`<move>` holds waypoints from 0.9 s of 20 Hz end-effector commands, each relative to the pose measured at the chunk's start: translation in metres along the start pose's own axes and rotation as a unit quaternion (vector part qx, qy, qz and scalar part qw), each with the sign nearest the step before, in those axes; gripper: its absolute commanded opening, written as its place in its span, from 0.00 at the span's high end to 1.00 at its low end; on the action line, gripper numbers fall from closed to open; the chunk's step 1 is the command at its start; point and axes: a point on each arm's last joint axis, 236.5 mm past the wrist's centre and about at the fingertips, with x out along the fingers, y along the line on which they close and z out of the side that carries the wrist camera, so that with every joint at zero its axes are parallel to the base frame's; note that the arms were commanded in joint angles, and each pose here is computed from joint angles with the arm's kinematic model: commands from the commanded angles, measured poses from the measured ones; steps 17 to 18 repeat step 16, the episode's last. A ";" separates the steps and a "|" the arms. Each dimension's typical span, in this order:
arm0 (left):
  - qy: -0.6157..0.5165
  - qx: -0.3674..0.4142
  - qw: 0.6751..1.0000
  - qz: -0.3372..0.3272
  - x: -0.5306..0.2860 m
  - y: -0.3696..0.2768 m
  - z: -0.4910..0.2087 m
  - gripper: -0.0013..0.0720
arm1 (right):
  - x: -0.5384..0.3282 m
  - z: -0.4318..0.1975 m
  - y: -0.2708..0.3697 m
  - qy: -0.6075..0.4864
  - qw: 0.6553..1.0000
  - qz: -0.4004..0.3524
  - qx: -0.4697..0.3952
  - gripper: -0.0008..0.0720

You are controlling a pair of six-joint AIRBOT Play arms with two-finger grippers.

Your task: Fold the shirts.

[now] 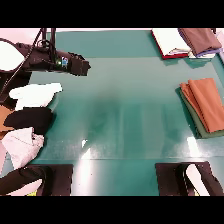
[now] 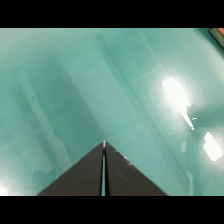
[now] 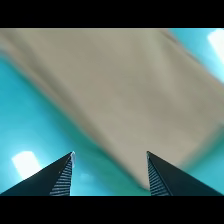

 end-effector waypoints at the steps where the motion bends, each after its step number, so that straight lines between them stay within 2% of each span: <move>1: 0.002 0.000 1.000 0.000 0.000 0.000 -0.001 0.95 | -0.016 0.010 0.091 -0.014 0.991 0.119 -0.054 0.26; 4: -0.010 0.000 1.000 0.000 0.000 0.000 0.005 0.95 | -0.017 -0.015 0.171 0.016 0.969 0.194 -0.149 0.26; 6: -0.027 0.000 1.000 0.001 -0.001 0.000 0.013 0.95 | -0.014 -0.040 0.216 0.038 0.950 0.233 -0.203 0.35; 7: -0.036 0.000 0.999 0.001 -0.001 0.000 0.017 0.95 | -0.013 -0.052 0.235 0.046 0.941 0.249 -0.225 0.49; 8: -0.045 0.000 0.999 0.001 -0.001 0.000 0.021 0.95 | -0.013 -0.065 0.254 0.053 0.931 0.264 -0.247 0.68; 9: -0.054 0.000 0.999 0.001 -0.002 0.001 0.025 0.95 | -0.013 -0.077 0.269 0.060 0.922 0.277 -0.265 0.97; 13: -0.074 0.000 0.997 0.002 -0.003 0.001 0.035 0.95 | -0.015 -0.108 0.299 0.081 0.901 0.299 -0.305 0.96; 18: -0.075 0.000 0.997 0.002 -0.003 0.001 0.036 0.95 | -0.016 -0.114 0.302 0.086 0.897 0.303 -0.310 0.96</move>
